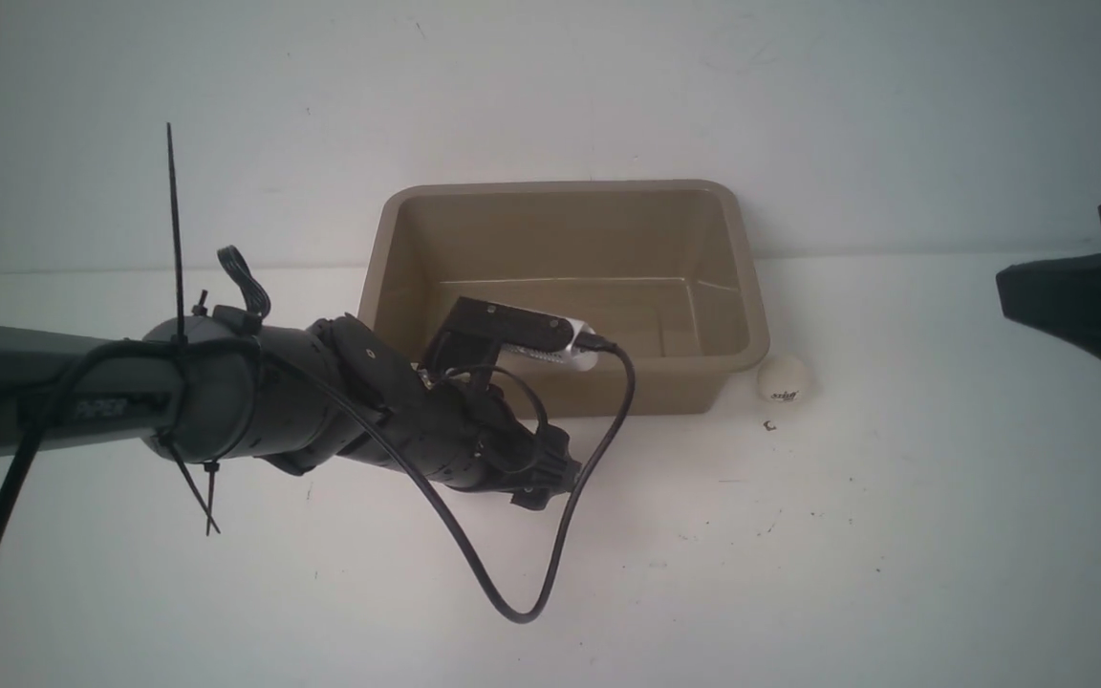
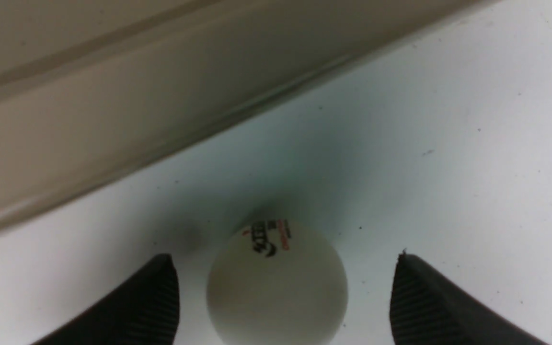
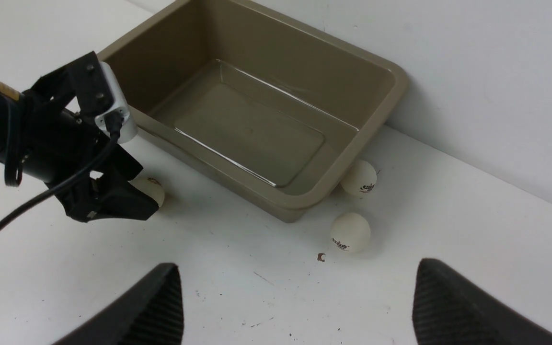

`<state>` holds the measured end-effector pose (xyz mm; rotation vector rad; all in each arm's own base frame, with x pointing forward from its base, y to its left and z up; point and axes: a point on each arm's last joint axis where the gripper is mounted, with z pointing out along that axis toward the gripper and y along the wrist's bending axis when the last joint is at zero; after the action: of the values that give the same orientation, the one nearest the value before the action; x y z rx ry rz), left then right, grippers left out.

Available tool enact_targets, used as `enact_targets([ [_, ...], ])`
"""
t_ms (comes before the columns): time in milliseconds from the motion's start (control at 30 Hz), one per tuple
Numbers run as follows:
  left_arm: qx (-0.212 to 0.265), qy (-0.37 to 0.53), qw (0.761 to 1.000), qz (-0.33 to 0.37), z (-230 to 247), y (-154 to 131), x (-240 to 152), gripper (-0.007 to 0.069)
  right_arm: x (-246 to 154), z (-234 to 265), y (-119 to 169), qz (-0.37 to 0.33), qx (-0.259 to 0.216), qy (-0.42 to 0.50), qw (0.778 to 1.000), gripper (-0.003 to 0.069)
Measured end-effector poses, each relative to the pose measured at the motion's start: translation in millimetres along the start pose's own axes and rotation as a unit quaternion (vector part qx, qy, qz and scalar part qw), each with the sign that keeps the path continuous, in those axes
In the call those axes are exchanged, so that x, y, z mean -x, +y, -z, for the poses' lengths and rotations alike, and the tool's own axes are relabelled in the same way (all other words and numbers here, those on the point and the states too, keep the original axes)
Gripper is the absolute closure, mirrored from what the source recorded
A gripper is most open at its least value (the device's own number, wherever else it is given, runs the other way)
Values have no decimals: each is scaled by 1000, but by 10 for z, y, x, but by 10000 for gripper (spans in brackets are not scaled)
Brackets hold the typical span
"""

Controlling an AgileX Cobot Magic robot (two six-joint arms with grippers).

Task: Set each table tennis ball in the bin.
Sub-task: Use the left arm to clamp the table tennis ball closest to it

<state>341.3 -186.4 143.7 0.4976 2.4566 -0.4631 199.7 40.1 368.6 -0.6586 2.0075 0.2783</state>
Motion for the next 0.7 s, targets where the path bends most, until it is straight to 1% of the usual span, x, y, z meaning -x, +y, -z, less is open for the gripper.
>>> enact_targets([
  [67,3,-2,1000,-2,-21,-14,-6,98,5,0,4,-4,2,-3,1000,74],
  [133,4,-1,1000,1,-44,-15,-19,120,6,0,7,-5,4,-3,1000,74],
  [200,5,3,1000,9,-85,-2,-44,168,6,0,13,-7,7,-3,1000,74],
  [300,9,7,1000,12,-130,14,-72,270,6,0,14,-7,8,-3,1000,74],
  [500,9,4,1000,8,-118,12,-61,272,3,0,19,-8,11,-2,1000,74],
  [700,-35,5,999,-18,93,-115,24,272,2,0,21,-8,11,-1,1000,74],
])
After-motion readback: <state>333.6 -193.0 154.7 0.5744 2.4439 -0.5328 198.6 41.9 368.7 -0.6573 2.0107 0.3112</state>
